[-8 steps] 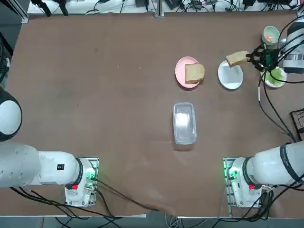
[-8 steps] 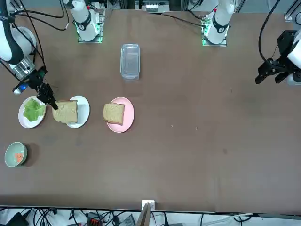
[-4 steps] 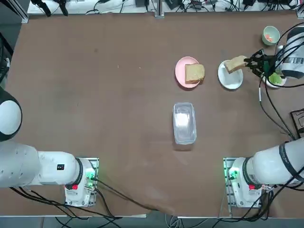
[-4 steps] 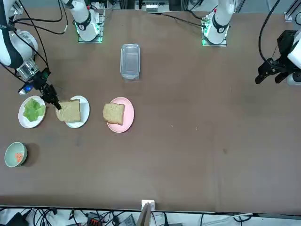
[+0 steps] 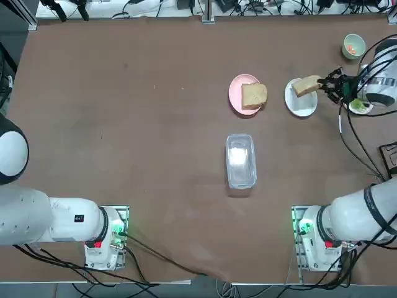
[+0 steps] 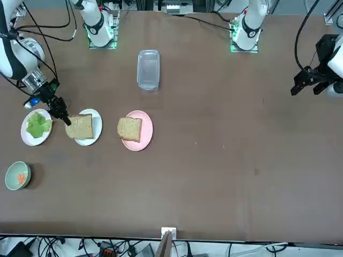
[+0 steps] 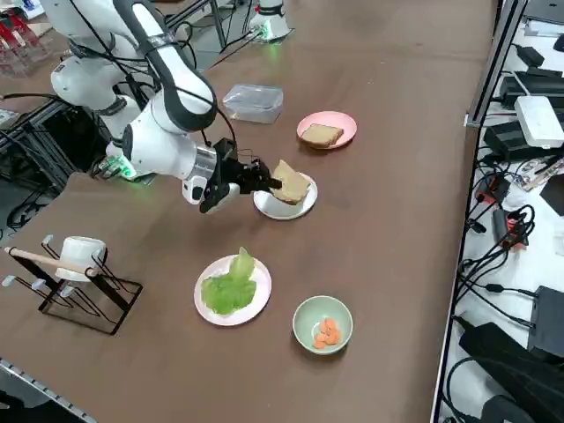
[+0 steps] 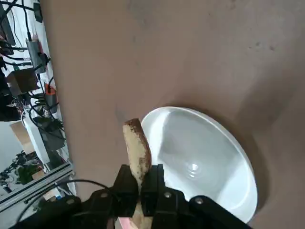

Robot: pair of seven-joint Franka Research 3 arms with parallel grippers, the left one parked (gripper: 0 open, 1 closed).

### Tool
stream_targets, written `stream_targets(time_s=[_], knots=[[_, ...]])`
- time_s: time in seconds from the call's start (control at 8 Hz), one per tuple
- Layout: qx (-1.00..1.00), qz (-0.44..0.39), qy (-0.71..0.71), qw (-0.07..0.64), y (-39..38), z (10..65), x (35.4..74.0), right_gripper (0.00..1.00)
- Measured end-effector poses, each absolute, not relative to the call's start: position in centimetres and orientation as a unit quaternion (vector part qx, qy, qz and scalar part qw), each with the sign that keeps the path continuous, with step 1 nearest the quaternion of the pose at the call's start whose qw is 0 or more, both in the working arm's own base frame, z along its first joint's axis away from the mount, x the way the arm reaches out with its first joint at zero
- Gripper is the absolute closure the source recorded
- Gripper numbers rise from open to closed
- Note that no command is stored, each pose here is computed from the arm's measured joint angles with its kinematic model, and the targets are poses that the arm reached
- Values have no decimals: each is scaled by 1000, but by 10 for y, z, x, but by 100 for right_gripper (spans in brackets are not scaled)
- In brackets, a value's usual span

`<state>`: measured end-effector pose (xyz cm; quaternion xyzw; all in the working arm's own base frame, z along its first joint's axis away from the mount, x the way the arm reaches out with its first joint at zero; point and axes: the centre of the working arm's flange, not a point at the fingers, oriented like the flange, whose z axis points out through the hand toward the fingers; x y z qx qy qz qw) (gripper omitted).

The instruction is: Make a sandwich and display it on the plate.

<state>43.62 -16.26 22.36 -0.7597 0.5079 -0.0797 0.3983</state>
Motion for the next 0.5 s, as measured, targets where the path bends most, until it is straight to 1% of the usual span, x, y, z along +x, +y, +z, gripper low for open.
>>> stream_targets(time_s=[0.5], knots=[[-757,-79,501,412,-167,203,429,92]])
